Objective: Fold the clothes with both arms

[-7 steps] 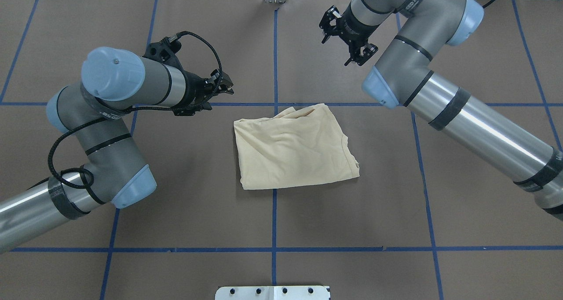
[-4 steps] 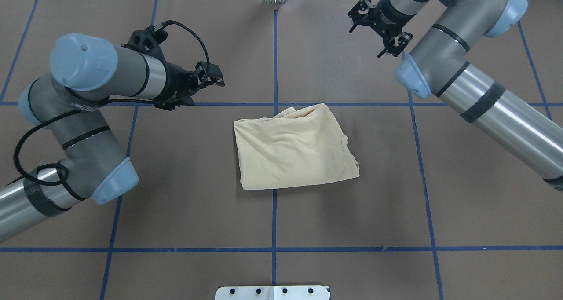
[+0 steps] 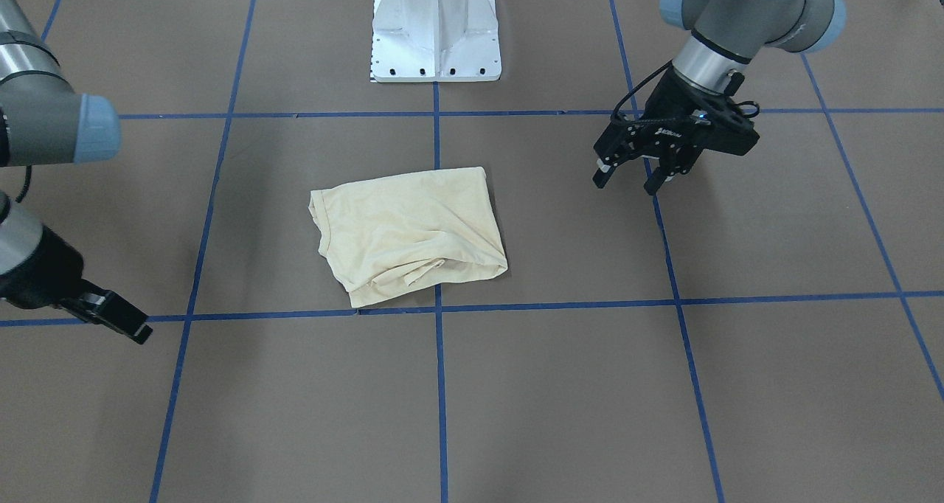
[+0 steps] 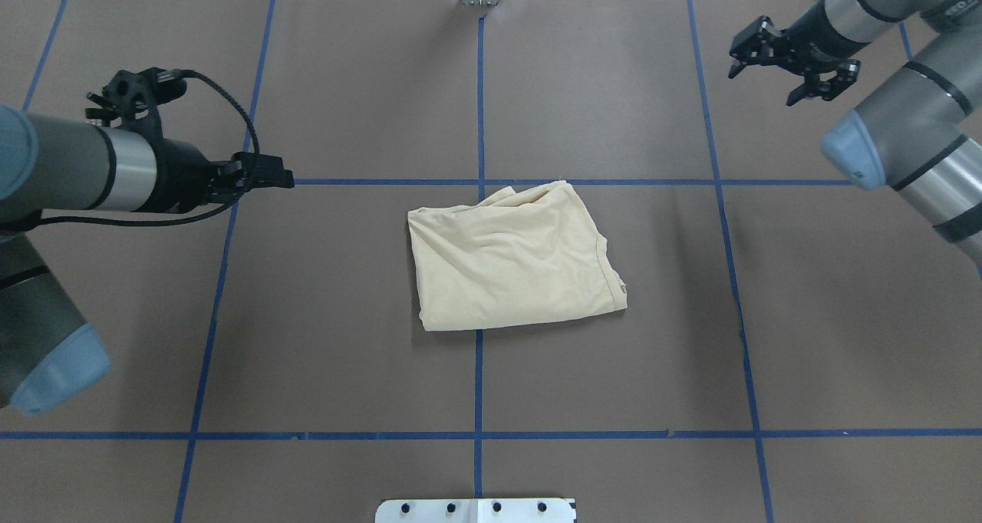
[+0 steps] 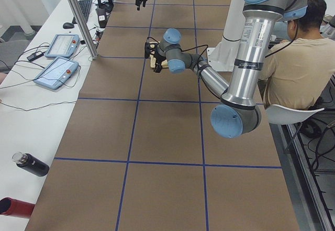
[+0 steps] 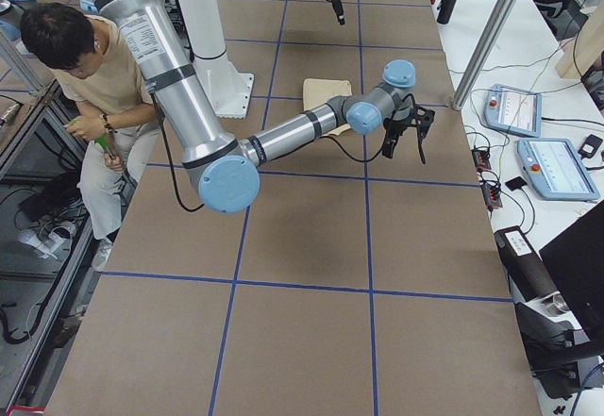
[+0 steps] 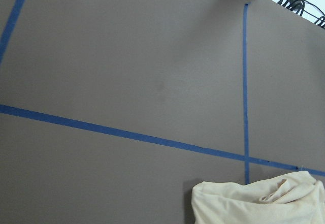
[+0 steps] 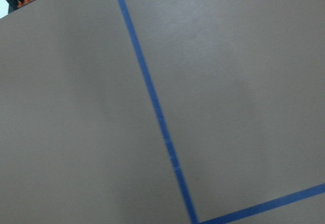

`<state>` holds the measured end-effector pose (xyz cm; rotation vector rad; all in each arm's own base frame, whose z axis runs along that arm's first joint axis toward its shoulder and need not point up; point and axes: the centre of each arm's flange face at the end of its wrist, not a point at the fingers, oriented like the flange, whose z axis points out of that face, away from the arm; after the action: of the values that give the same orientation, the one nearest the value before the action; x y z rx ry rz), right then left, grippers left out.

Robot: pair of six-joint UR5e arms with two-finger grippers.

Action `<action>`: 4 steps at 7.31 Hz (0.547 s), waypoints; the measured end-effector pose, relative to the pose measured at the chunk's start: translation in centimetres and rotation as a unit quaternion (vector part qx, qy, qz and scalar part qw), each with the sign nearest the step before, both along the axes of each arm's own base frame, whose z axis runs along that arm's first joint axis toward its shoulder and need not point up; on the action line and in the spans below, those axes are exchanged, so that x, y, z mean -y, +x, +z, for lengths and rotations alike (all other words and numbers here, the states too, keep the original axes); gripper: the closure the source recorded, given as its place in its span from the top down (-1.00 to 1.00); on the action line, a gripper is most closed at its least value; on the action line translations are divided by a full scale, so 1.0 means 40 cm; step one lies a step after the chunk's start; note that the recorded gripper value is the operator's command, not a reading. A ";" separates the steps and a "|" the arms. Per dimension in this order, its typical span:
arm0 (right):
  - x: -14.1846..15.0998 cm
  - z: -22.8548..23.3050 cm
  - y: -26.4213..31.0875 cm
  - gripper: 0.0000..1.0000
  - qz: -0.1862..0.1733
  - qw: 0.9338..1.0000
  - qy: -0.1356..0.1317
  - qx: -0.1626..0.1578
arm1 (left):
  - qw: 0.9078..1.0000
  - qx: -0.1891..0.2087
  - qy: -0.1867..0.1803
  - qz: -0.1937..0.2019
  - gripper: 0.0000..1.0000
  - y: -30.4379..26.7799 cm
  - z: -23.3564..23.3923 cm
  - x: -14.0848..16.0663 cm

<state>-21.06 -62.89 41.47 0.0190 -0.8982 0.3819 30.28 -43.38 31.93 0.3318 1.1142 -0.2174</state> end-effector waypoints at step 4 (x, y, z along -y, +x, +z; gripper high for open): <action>-0.113 0.295 0.358 1.00 -0.100 0.992 0.062 -0.046 | 0.973 0.148 0.137 0.115 1.00 -0.473 0.308 -0.092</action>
<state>-6.74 -58.37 53.26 0.0607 -0.8226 0.1362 11.36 -39.71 44.24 0.4610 0.8774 0.1891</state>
